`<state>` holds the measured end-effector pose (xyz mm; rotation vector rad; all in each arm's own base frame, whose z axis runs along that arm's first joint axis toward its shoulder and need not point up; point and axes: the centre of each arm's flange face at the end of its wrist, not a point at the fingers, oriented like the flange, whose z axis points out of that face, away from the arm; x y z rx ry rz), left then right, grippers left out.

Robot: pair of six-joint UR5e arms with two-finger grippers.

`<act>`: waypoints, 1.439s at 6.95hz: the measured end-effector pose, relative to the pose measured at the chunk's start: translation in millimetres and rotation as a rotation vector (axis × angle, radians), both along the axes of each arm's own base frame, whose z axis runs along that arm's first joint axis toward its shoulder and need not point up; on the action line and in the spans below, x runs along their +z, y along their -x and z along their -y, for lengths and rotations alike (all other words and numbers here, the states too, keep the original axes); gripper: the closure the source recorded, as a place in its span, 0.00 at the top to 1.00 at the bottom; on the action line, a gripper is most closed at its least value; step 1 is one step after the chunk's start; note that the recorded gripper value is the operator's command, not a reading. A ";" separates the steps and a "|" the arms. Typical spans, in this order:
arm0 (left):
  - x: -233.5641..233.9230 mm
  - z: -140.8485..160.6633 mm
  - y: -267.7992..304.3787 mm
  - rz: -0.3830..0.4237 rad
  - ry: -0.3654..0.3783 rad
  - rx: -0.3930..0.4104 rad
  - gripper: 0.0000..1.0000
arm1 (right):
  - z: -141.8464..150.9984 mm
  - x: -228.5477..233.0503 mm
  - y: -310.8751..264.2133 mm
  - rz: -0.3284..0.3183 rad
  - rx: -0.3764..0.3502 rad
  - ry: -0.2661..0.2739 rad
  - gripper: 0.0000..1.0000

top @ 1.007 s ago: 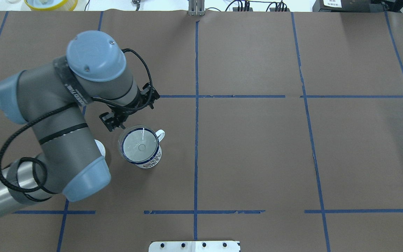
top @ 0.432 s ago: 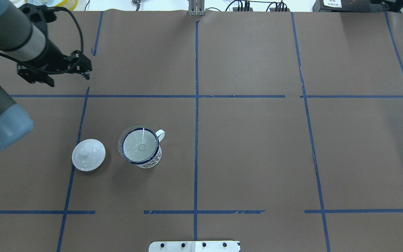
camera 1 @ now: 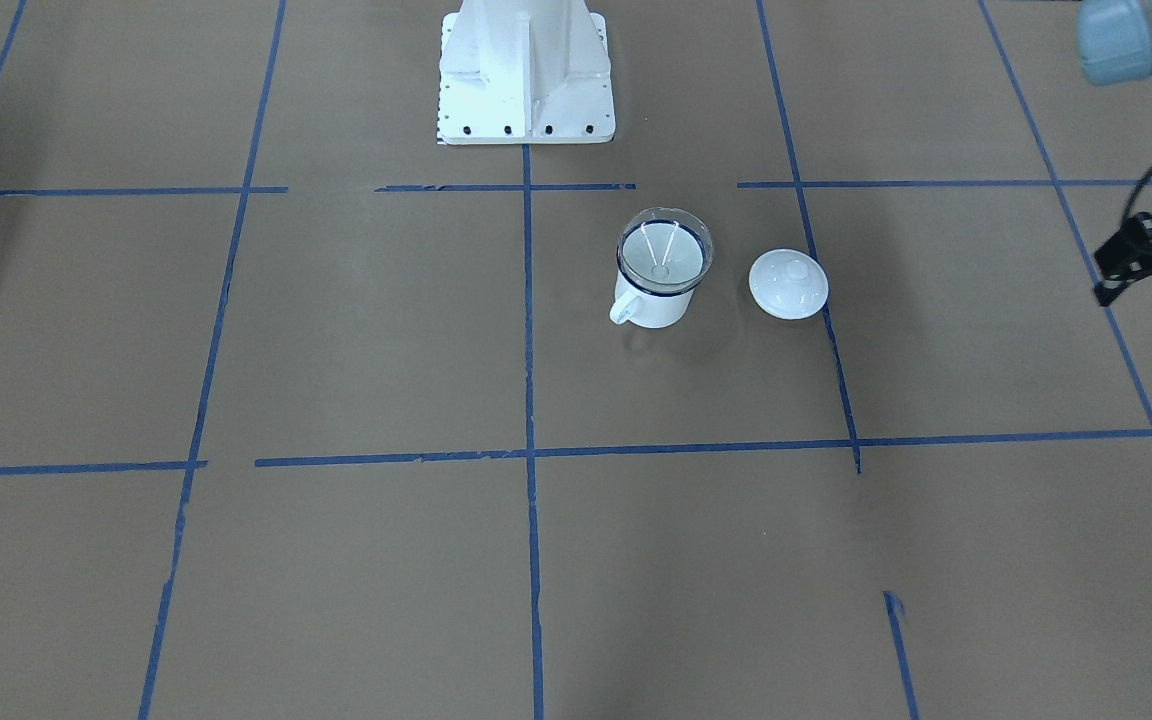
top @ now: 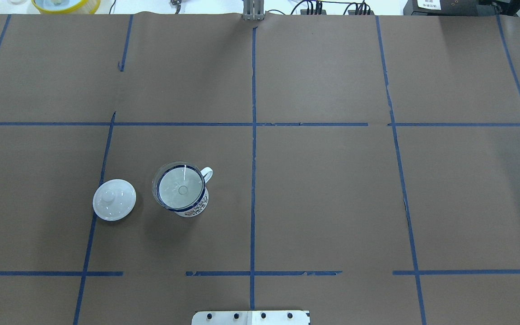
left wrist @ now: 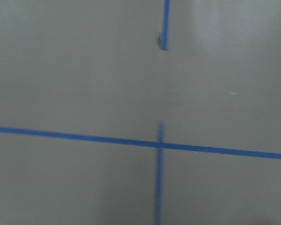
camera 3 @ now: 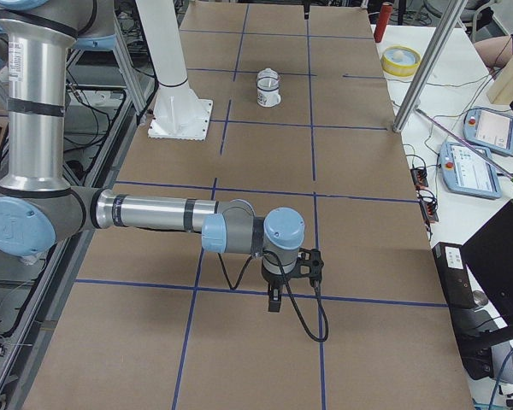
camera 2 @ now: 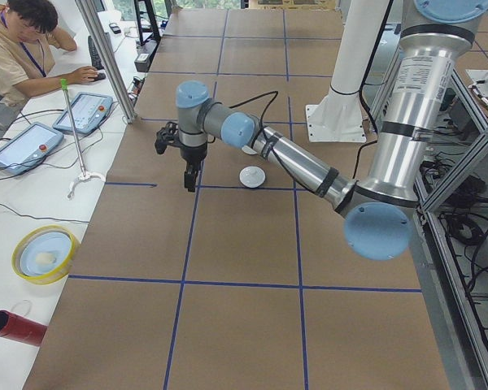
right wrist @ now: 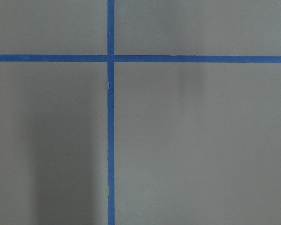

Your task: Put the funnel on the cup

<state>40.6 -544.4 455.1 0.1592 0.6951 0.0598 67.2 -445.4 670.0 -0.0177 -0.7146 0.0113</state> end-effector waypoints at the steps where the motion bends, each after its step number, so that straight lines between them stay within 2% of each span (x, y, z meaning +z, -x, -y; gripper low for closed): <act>1: 50.5 0.5 49.8 0.025 -0.009 0.042 1.00 | 0.0 0.0 0.0 0.000 0.000 0.000 1.00; 3: 101.7 -11.6 91.6 -0.013 0.019 0.062 1.00 | 0.0 0.2 0.0 0.000 0.000 0.000 1.00; 5: 121.9 -33.7 100.2 -0.035 0.044 0.057 1.00 | 0.0 0.1 0.0 0.000 0.000 0.000 1.00; 10: 114.8 -33.8 96.6 -0.064 0.034 0.060 1.00 | 0.0 0.3 0.0 0.000 0.000 0.001 1.00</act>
